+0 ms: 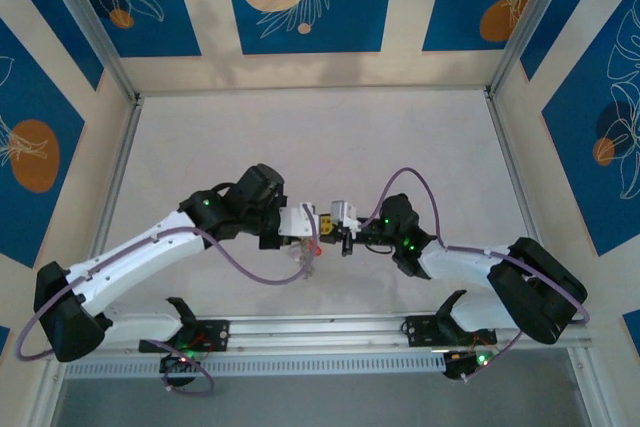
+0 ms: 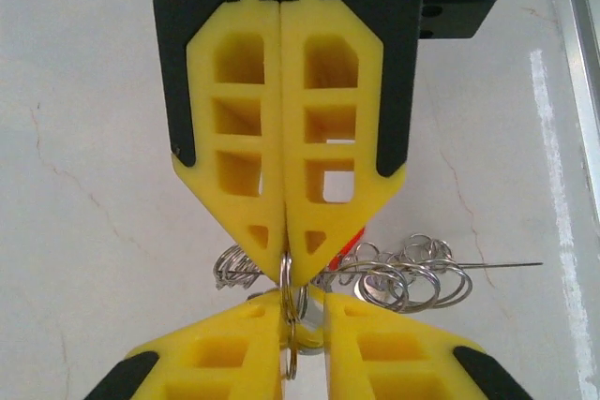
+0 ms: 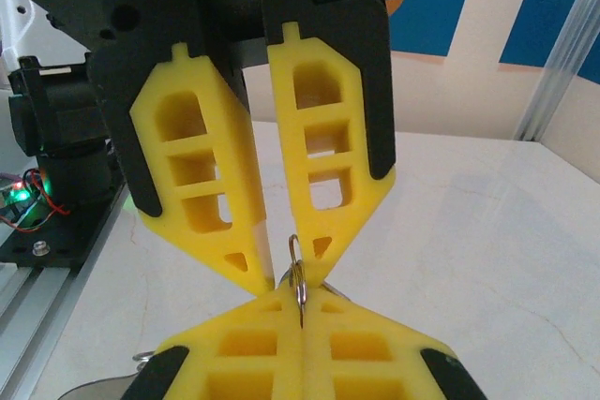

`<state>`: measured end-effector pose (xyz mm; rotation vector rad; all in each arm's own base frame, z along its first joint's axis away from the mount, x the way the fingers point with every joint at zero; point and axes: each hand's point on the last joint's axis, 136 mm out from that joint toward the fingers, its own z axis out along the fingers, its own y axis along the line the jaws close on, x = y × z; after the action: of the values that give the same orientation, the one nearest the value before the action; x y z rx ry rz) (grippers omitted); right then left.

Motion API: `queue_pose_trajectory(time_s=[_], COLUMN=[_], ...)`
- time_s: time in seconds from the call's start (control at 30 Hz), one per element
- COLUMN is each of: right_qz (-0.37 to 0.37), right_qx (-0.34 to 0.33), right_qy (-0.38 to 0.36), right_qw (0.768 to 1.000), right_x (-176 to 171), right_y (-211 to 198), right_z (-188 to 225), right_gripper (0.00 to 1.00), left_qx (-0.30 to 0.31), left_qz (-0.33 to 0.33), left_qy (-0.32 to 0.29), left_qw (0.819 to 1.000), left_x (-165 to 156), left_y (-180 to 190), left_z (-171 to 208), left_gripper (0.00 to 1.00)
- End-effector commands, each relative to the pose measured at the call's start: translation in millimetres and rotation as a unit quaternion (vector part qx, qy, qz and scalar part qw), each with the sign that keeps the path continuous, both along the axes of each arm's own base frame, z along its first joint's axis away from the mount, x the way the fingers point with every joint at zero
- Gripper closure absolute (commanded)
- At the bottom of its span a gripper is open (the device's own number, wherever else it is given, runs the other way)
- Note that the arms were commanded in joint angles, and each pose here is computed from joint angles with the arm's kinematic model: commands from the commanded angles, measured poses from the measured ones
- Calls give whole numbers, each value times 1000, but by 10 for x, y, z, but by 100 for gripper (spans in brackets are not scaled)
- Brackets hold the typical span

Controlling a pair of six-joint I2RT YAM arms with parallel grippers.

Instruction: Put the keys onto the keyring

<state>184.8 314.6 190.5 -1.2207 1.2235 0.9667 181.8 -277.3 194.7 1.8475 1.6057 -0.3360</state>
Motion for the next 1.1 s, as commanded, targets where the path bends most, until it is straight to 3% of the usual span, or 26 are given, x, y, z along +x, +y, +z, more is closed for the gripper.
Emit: queue_pose_trajectory(time_s=[0.0, 0.3, 0.5, 0.77, 0.9, 1.07], right_qz=[-14, -34, -37, -19, 0, 2], right_qx=[41, 62, 61, 8, -20, -20], right_qy=[-28, -33, -32, -10, 17, 26], right_qw=[999, 997, 997, 1000, 1000, 999], right_x=[14, 20, 14, -31, -62, -31], right_y=[-79, -198, -221, -231, -190, -153], right_z=[243, 301, 260, 33, -87, -63], right_gripper=[100, 100, 100, 100, 78, 74], left_qx=[-28, -64, -86, -25, 17, 63], left_qz=[-12, -4, 13, 24, -13, -41], left_qy=[13, 15, 20, 2, 18, 35], left_qw=[999, 998, 996, 999, 1000, 997], left_x=[-38, 31, 86, 128, -6, -95], left_y=[-71, -147, -162, 28, 38, 12], left_z=[-5, -25, -57, 61, 120, 113], left_gripper=[83, 85, 96, 100, 100, 100])
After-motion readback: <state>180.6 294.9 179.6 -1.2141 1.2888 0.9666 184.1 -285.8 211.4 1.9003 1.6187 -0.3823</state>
